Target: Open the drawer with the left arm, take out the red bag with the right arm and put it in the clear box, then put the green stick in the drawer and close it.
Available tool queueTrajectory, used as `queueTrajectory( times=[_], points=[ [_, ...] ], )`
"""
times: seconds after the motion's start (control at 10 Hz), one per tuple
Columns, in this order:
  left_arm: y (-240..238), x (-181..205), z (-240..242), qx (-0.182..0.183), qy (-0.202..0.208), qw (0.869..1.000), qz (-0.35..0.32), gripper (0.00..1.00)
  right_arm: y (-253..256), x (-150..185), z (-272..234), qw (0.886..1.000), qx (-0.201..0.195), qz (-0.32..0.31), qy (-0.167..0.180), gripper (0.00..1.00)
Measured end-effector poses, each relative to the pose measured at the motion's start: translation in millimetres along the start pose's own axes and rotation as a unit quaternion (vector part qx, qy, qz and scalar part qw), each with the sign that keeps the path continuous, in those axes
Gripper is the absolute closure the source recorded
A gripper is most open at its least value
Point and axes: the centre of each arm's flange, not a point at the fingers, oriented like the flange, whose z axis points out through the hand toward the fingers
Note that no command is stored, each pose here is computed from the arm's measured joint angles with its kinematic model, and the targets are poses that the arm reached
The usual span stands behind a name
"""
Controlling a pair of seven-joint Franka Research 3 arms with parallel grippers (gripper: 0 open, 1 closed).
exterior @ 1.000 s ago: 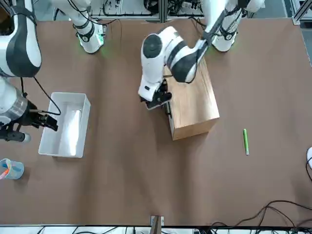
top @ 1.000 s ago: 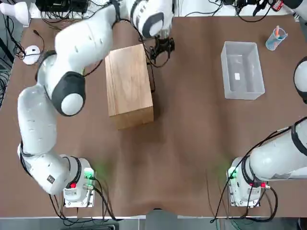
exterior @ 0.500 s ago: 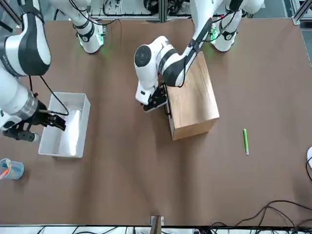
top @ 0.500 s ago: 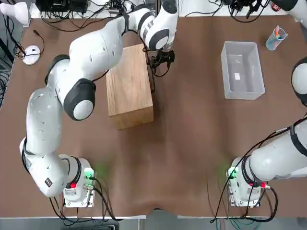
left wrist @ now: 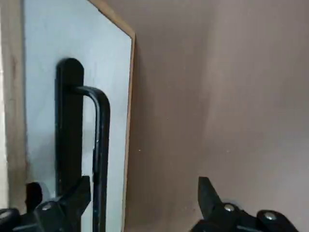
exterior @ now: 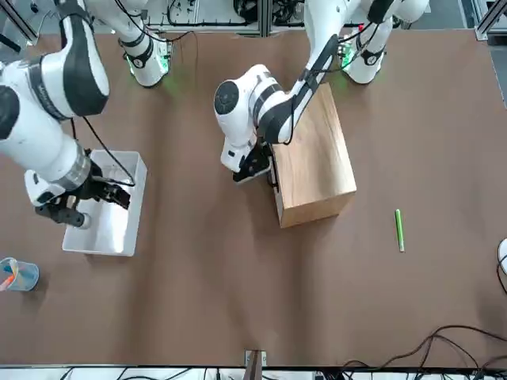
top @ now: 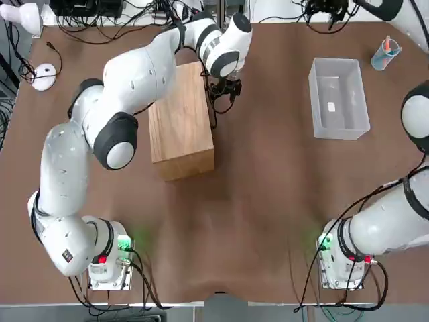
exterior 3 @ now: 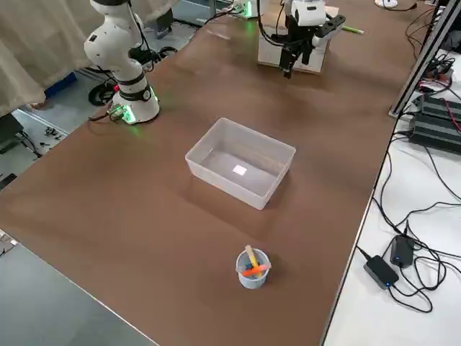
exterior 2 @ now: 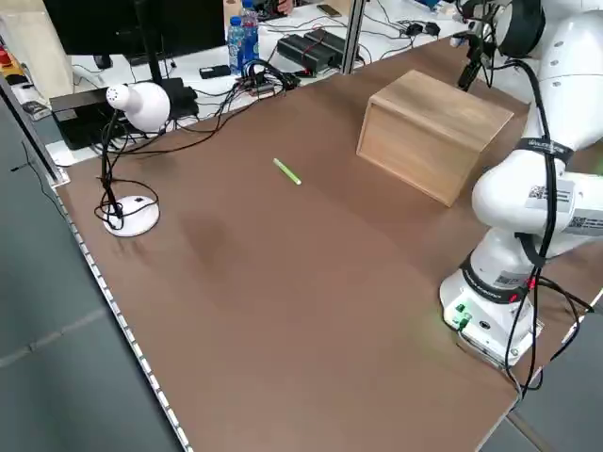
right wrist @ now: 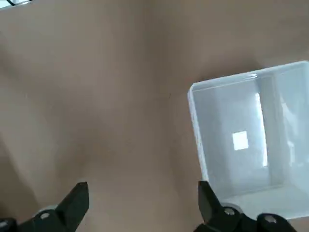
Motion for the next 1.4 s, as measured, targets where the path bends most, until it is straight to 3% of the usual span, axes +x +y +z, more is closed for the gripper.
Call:
queueTrajectory(
  times=[0.5, 0.8, 1.0, 1.2, 1.3, 1.4],
  points=[
    [2, -3, 10, 0.009, -0.005, 1.0, 0.029, 0.01, 11, 12, 15, 1.0, -0.002, 0.022, -0.001, 0.0],
    [3, -4, 11, 0.009, -0.006, 0.999, 0.04, 0.15, 32, 24, 21, 0.999, -0.004, 0.04, -0.002, 0.0],
    [3, -5, 11, 0.009, -0.006, 0.999, 0.04, 0.51, 40, 27, 21, 0.999, -0.003, 0.046, -0.001, 0.0],
    [4, -7, 10, 0.011, -0.005, 0.999, 0.03, 0.8, 48, 30, 21, 0.999, -0.004, 0.053, -0.001, 0.0],
    [5, -8, 9, 0.008, -0.002, 0.999, 0.034, 0.89, 49, 31, 21, 0.999, -0.004, 0.053, -0.001, 0.0],
    [6, -9, 9, 0.007, -0.002, 0.999, 0.035, 0.89, 49, 31, 21, 0.999, -0.004, 0.054, -0.001, 0.0]
  ],
)
